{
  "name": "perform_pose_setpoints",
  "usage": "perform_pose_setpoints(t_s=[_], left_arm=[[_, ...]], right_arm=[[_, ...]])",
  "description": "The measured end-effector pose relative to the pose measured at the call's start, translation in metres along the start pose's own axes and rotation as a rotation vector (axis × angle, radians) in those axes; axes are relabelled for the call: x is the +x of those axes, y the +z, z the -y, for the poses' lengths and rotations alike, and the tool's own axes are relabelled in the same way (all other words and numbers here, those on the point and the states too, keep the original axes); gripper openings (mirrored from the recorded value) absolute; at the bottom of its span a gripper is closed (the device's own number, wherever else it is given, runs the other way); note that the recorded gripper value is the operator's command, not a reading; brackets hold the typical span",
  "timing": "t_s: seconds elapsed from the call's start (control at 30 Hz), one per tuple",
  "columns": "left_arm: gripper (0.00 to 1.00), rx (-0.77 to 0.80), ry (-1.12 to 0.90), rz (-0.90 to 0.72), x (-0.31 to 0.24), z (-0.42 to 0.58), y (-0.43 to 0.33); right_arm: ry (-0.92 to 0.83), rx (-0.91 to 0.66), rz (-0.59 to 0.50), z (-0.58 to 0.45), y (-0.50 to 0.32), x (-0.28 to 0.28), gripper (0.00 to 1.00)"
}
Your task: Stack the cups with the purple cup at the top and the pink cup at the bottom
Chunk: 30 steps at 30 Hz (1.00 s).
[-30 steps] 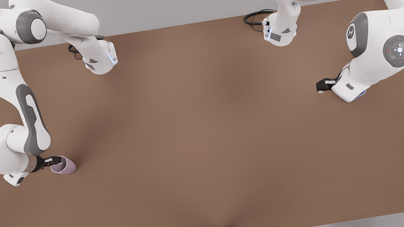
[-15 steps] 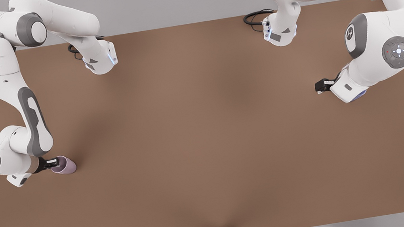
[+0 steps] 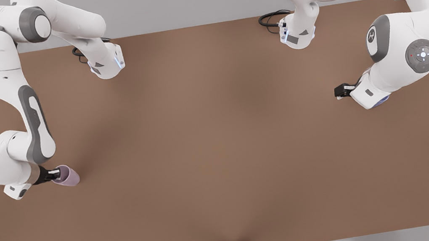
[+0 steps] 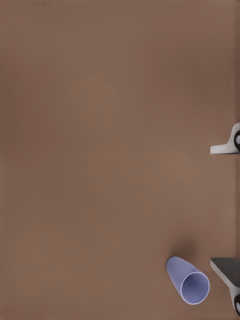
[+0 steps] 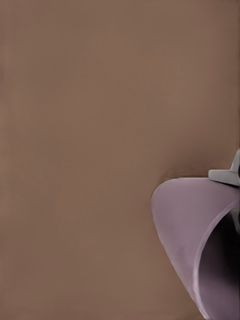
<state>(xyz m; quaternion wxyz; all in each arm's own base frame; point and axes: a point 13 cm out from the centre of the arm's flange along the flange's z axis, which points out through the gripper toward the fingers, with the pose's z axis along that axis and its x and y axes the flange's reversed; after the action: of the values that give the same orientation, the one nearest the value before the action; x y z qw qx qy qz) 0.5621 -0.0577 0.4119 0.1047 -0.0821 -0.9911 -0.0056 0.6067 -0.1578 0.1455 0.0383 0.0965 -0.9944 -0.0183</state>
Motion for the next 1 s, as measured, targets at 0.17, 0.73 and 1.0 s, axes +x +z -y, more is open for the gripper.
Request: perform_pose_setpoints(t_s=[0.17, 0.73, 1.0], left_arm=[[1.00, 0.000, 0.003, -0.001, 0.000, 0.000, 0.001], [1.00, 0.009, -0.087, 0.003, 0.005, -0.056, -0.001], [1.00, 0.047, -0.227, -0.105, 0.051, -0.148, 0.073]], right_arm=[[-0.079, -0.005, 0.006, -0.063, -0.017, -0.024, 0.21], [-0.263, -0.015, 0.026, -0.417, -0.042, -0.076, 0.21], [-0.259, -0.034, 0.063, -0.575, -0.048, -0.061, 0.21]])
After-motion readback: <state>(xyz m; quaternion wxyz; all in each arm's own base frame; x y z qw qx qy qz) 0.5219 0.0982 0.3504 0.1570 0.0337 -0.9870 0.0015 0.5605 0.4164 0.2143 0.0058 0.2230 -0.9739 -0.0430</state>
